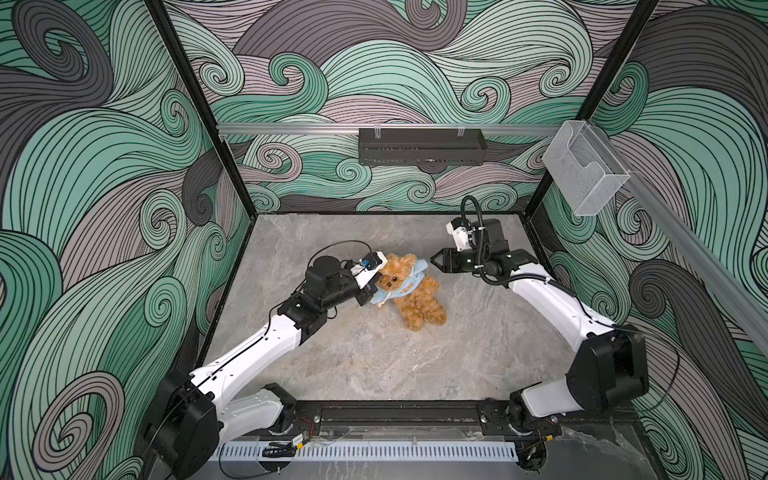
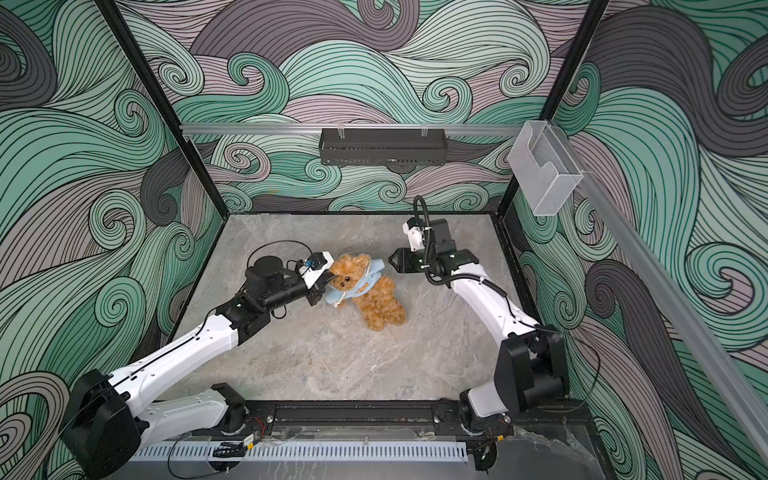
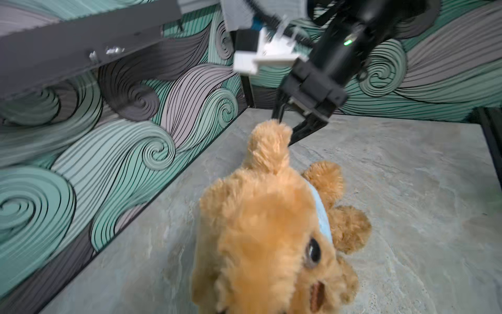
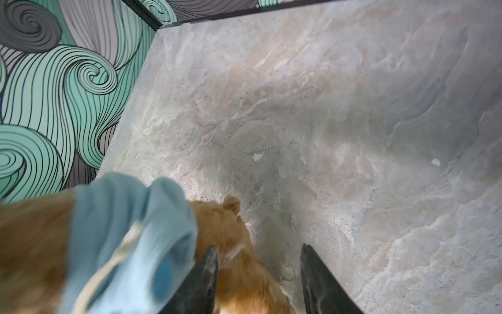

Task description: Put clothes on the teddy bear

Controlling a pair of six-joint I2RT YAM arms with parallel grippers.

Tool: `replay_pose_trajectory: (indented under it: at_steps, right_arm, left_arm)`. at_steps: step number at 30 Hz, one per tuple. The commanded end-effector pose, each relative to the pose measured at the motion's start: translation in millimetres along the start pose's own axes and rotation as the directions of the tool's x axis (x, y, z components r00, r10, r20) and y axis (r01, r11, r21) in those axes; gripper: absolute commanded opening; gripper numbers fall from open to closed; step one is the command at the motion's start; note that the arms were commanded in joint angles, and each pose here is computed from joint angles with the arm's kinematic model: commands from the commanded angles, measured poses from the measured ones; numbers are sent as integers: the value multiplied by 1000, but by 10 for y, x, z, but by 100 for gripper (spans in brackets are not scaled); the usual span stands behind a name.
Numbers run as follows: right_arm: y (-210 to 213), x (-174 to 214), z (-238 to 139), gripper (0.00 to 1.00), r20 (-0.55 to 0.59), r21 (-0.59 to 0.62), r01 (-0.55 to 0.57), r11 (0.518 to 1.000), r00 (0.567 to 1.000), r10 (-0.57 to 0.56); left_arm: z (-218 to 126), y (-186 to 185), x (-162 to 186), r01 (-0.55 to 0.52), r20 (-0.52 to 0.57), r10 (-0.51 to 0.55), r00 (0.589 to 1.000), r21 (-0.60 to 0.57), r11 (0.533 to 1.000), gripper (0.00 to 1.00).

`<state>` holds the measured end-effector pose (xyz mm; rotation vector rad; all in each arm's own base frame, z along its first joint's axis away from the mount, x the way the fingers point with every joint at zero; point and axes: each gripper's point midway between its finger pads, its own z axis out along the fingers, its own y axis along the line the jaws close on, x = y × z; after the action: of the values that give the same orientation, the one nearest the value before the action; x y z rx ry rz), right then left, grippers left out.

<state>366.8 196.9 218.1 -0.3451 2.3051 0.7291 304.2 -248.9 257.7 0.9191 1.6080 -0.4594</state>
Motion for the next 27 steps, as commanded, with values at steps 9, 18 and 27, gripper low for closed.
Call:
replay_pose_trajectory:
  at_steps: [9, 18, 27]
  right_arm:
    - [1042, 164, -167, 63, 270, -208, 218, 953, 950, -158]
    - [1038, 672, -199, 37, 211, -293, 230, 928, 962, -172]
    - [1477, 1065, -358, 22, 295, -361, 461, 811, 881, -370]
  left_arm:
    - [-124, 611, -77, 894, 195, -889, 414, -271, 357, 0]
    - [-229, 714, 70, 990, 324, -946, 3, -137, -44, 0]
    - [-135, 751, 377, 912, 268, -880, -392, -11, -410, 0]
